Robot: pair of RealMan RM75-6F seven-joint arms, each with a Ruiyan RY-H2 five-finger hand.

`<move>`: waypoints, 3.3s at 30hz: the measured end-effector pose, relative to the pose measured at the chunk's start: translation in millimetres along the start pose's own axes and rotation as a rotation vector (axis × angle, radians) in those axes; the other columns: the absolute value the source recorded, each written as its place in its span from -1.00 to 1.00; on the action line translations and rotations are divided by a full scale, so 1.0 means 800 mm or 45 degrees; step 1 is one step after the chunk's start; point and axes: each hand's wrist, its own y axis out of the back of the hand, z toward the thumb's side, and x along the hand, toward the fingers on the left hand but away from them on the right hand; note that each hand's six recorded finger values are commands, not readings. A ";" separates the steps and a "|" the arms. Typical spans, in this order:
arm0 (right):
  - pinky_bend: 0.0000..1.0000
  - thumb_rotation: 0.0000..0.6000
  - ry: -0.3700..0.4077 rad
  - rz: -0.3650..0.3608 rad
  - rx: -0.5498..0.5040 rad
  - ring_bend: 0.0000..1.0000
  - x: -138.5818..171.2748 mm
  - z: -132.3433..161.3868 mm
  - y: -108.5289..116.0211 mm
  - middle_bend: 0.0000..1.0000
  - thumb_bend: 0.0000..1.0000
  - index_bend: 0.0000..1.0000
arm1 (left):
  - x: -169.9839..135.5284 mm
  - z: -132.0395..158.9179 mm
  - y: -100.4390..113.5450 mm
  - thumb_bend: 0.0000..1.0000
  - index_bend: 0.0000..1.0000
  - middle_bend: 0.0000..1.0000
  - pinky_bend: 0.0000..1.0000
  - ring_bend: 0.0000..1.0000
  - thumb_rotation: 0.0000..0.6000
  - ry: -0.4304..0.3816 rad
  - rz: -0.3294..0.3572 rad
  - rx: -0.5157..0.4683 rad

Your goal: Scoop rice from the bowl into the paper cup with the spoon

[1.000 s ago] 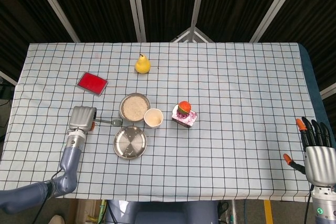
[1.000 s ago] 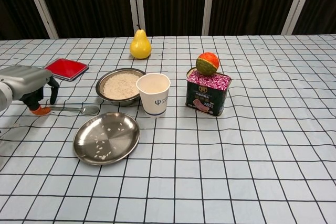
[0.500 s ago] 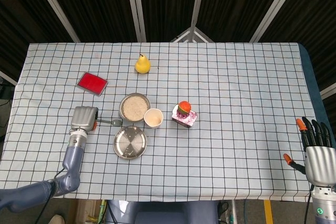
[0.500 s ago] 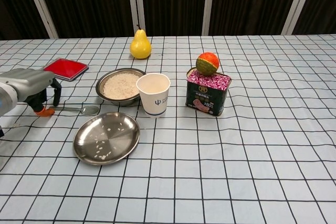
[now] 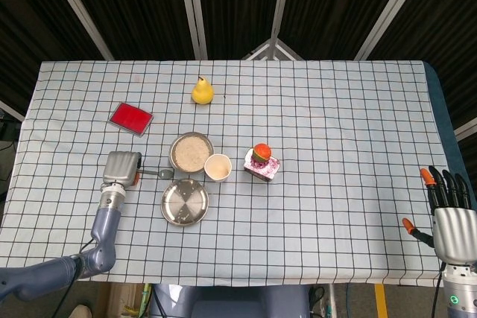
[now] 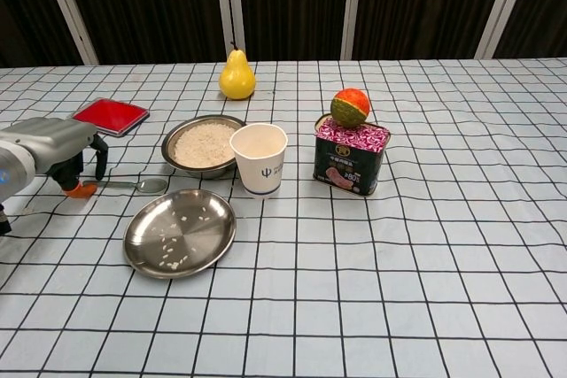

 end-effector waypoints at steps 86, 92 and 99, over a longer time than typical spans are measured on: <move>-1.00 1.00 0.000 -0.016 -0.004 -1.00 0.002 -0.001 0.001 -0.79 -0.65 -0.90 | 0.063 0.123 0.183 -0.05 0.10 1.00 1.00 1.00 1.00 -0.245 0.500 1.250; -1.00 1.00 0.000 -0.019 -0.005 -1.00 0.002 -0.001 0.002 -0.79 -0.65 -0.90 | 0.062 0.139 0.176 -0.04 0.10 1.00 1.00 1.00 1.00 -0.310 0.558 1.366; -1.00 1.00 0.001 -0.023 -0.007 -1.00 0.002 -0.001 0.002 -0.79 -0.65 -0.90 | 0.061 0.151 0.168 -0.04 0.10 1.00 1.00 1.00 1.00 -0.366 0.578 1.410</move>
